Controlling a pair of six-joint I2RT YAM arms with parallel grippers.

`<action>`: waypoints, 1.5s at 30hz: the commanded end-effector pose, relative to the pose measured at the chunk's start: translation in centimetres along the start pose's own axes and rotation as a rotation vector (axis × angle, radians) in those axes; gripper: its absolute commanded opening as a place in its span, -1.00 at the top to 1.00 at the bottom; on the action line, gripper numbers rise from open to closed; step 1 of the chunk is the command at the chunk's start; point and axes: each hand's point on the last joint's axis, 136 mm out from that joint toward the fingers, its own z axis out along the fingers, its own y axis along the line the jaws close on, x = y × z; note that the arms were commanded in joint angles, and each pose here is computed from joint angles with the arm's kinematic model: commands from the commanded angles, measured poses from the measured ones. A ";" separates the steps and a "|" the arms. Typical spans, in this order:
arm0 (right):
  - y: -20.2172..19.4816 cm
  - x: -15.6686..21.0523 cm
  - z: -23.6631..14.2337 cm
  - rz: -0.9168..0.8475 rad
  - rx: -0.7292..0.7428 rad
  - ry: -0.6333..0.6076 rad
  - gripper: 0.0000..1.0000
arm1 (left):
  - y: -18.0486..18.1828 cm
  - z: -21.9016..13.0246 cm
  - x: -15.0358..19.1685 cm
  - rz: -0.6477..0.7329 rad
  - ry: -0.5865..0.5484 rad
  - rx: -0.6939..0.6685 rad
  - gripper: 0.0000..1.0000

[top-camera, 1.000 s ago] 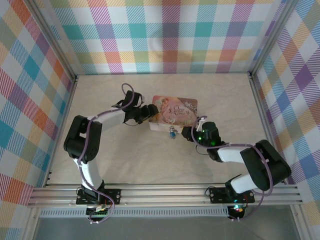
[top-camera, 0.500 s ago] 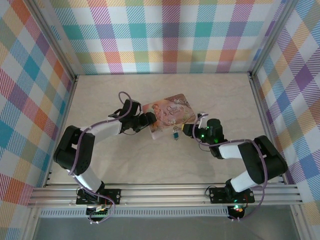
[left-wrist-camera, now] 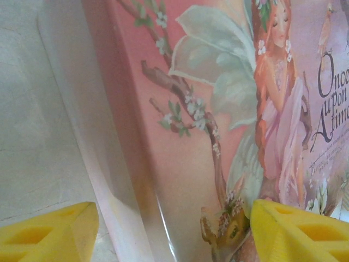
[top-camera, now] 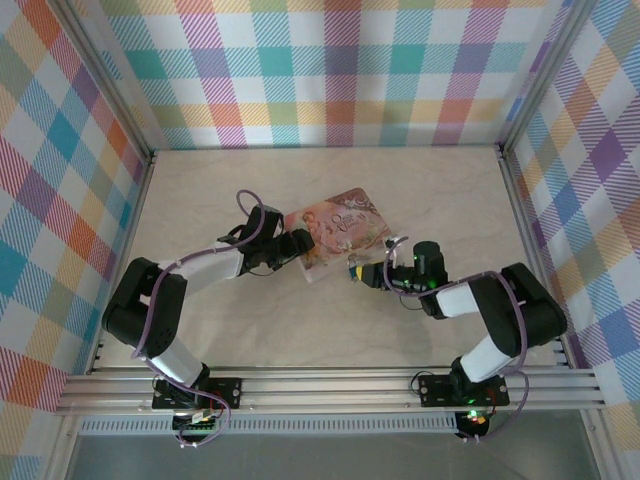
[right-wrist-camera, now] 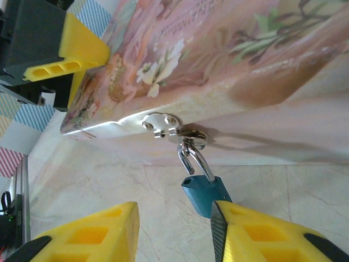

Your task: Unlock a padlock with a key

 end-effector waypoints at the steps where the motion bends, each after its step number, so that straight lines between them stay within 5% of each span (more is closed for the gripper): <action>1: 0.9 -0.6 0.6 -0.059 -0.066 -0.005 0.21 | 4.5 0.6 4.4 -0.027 0.128 -0.157 -0.45; 29: -0.5 0.7 3.0 -0.042 -0.069 0.046 0.30 | 4.4 0.8 4.6 -0.027 0.132 -0.158 -0.45; 45: -0.8 0.2 2.4 -0.033 -0.011 0.005 0.80 | 4.5 0.3 4.7 -0.023 0.126 -0.168 -0.44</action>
